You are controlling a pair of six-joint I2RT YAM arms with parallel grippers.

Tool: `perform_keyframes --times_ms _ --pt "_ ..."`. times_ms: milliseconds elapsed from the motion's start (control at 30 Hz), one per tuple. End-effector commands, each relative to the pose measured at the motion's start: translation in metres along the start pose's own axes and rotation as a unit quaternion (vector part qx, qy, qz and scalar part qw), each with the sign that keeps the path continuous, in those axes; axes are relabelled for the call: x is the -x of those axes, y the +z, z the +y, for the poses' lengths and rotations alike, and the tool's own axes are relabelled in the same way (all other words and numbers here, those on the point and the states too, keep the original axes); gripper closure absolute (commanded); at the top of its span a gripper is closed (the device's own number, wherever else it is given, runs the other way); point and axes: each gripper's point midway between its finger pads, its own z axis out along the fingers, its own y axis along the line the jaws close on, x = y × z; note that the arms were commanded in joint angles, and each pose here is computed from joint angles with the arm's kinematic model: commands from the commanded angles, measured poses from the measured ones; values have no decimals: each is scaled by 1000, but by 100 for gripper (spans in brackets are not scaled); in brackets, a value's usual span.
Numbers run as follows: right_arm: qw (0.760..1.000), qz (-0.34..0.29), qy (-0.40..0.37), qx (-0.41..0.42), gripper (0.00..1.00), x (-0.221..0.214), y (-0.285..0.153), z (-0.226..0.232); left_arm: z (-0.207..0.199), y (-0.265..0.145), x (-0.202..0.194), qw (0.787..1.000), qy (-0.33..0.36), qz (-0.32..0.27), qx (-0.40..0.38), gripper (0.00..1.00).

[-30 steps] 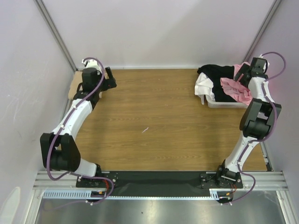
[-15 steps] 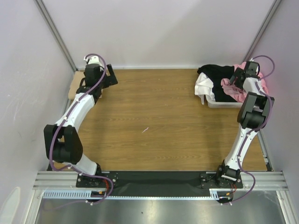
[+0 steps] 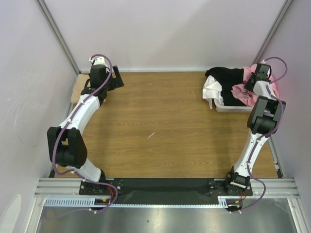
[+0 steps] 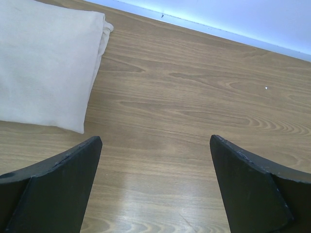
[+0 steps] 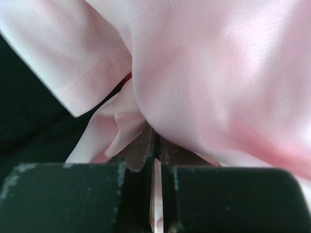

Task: Fold and stack the t-shirts
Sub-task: Grab the tshirt from the pile, then move the tshirt to the center of the board

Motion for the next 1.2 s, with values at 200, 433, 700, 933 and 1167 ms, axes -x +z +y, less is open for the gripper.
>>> perform_keyframes --times_ms 200,433,700,933,1167 --pt "987 -158 -17 28 100 133 -123 26 -13 -5 29 999 8 -36 -18 0" --pt "952 -287 -67 82 100 219 -251 95 -16 -12 42 998 11 -60 -26 0" --pt "856 -428 -134 255 100 250 -421 209 -31 -30 67 993 23 -97 -66 0" --pt "754 -495 -138 409 100 230 -563 267 -38 -52 82 988 15 -122 -90 0" --pt "706 -371 -170 579 100 133 -580 343 -38 -83 92 985 26 -138 -98 0"
